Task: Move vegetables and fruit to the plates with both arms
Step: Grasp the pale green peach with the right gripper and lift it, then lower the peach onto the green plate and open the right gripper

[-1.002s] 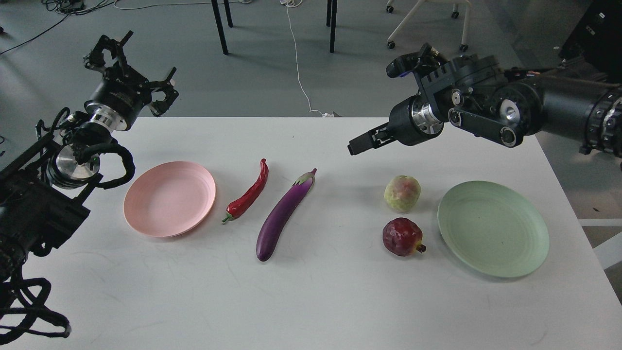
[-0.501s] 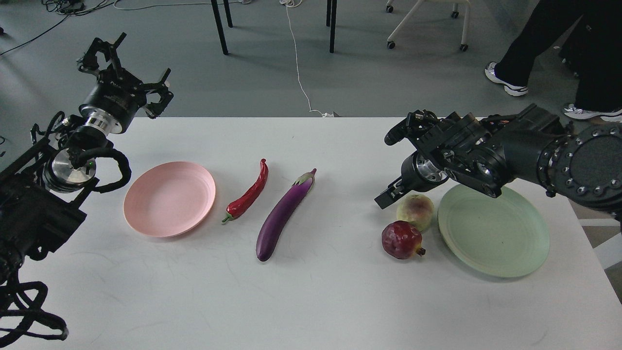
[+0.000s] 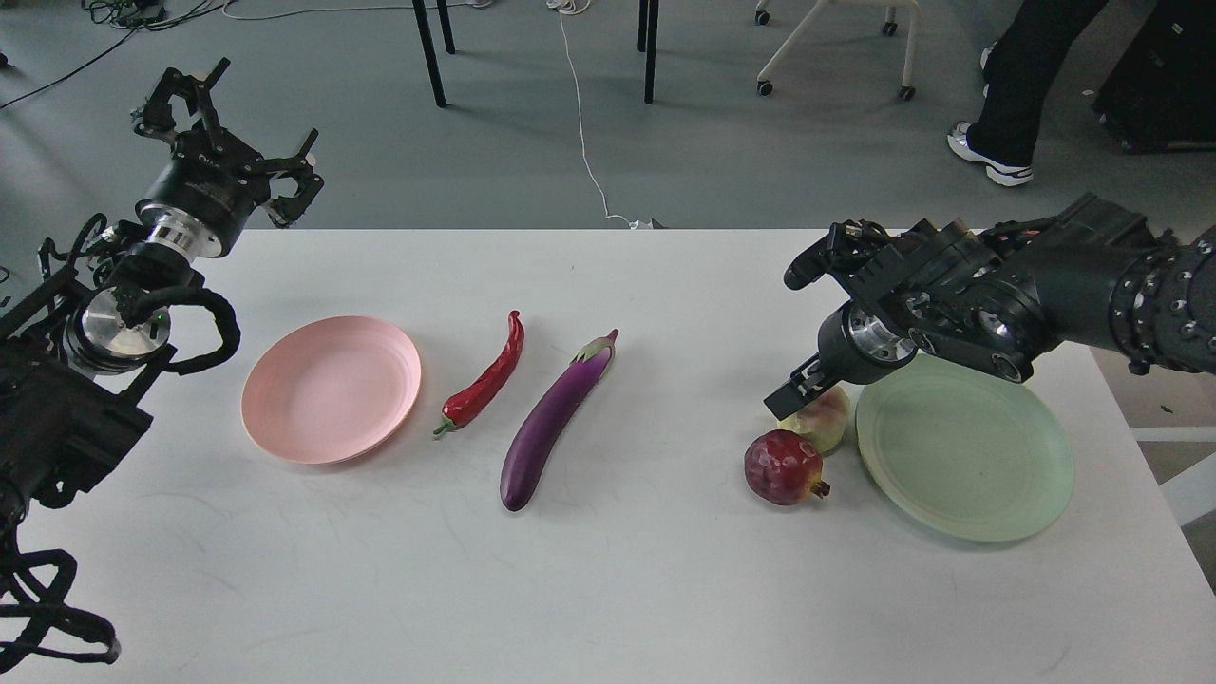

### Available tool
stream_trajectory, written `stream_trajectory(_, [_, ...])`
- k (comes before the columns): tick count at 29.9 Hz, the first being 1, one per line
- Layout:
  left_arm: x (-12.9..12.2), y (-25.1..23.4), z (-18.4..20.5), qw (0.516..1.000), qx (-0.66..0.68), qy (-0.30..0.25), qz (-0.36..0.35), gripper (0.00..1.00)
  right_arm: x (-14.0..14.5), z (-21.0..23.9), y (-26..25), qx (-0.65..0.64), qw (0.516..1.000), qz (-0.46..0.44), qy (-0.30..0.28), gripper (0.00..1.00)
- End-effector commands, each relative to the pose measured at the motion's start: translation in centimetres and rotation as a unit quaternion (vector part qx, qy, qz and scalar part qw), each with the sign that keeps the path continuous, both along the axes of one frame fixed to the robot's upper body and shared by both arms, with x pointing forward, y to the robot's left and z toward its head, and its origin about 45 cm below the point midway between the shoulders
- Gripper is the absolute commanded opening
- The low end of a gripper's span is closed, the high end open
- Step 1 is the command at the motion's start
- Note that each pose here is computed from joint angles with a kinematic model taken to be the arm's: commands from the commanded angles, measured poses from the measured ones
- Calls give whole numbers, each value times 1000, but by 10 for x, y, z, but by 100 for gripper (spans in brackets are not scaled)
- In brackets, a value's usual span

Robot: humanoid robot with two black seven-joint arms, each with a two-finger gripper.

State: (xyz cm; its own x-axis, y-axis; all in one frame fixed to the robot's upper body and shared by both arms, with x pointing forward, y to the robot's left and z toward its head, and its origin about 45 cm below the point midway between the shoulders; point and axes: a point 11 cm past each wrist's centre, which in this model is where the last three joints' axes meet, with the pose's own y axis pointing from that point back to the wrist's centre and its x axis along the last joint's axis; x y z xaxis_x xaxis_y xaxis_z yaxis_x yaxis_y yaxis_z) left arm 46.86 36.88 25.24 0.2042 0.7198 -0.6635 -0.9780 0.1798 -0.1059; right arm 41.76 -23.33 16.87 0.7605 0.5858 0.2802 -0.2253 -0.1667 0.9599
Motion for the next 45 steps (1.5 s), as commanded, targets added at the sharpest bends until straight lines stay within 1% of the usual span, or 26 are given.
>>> stream_trajectory(1, [0, 1, 0, 1000, 0, -2, -2, 98, -6, -3, -7, 1, 1000, -6, 11, 85])
stream_trajectory(3, [0, 1, 0, 1000, 0, -2, -2, 98, -7, -4, -7, 2, 1000, -8, 12, 78])
stream_trajectory(8, [0, 0, 0, 1000, 0, -1, -2, 98, -7, -4, -3, 14, 1000, -12, 10, 52])
stream_trajectory(10, [0, 0, 1, 1000, 0, -2, -2, 98, -5, -2, 0, 18, 1000, -12, 6, 46])
stream_trajectory(11, [0, 0, 0, 1000, 1, -1, -2, 98, -3, 1, 1, 21, 1000, -13, 3, 44])
stream_trajectory(14, [0, 2, 1, 1000, 2, -2, -1, 98, 9, 20, -4, 29, 999, -23, -18, 44])
stream_trajectory(16, [-1, 4, 2, 1000, 4, -2, 0, 98, 19, 42, -16, 32, 998, -36, -39, 44])
stream_trajectory(18, [-1, 4, 2, 1000, 4, -2, 1, 98, 22, 53, -31, 28, 997, -48, -50, 44])
stream_trajectory(22, [-1, 6, 3, 1000, 6, -1, 1, 98, 17, 62, -67, 21, 995, -77, -52, 44])
stream_trajectory(28, [-1, 4, 1, 1000, 8, 1, -2, 98, -10, 47, -120, -27, 996, -75, -30, 45])
stream_trajectory(30, [-1, 5, 1, 1000, 9, 2, -3, 98, -19, 36, -130, -29, 996, -84, -19, 46])
stream_trajectory(34, [-1, 4, 1, 1000, 9, 3, -3, 98, -21, 31, -135, -26, 996, -83, -27, 60])
stream_trajectory(36, [-1, 4, 0, 1000, 10, 3, -2, 98, -22, 28, -136, -26, 996, -83, -25, 73])
stream_trajectory(38, [-1, 4, 0, 1000, 10, 3, -2, 98, -20, 28, -135, -20, 996, -85, -31, 98])
stream_trajectory(45, [-2, 4, 1, 1000, 11, 2, -3, 98, -18, 31, -134, -6, 995, -93, -39, 99])
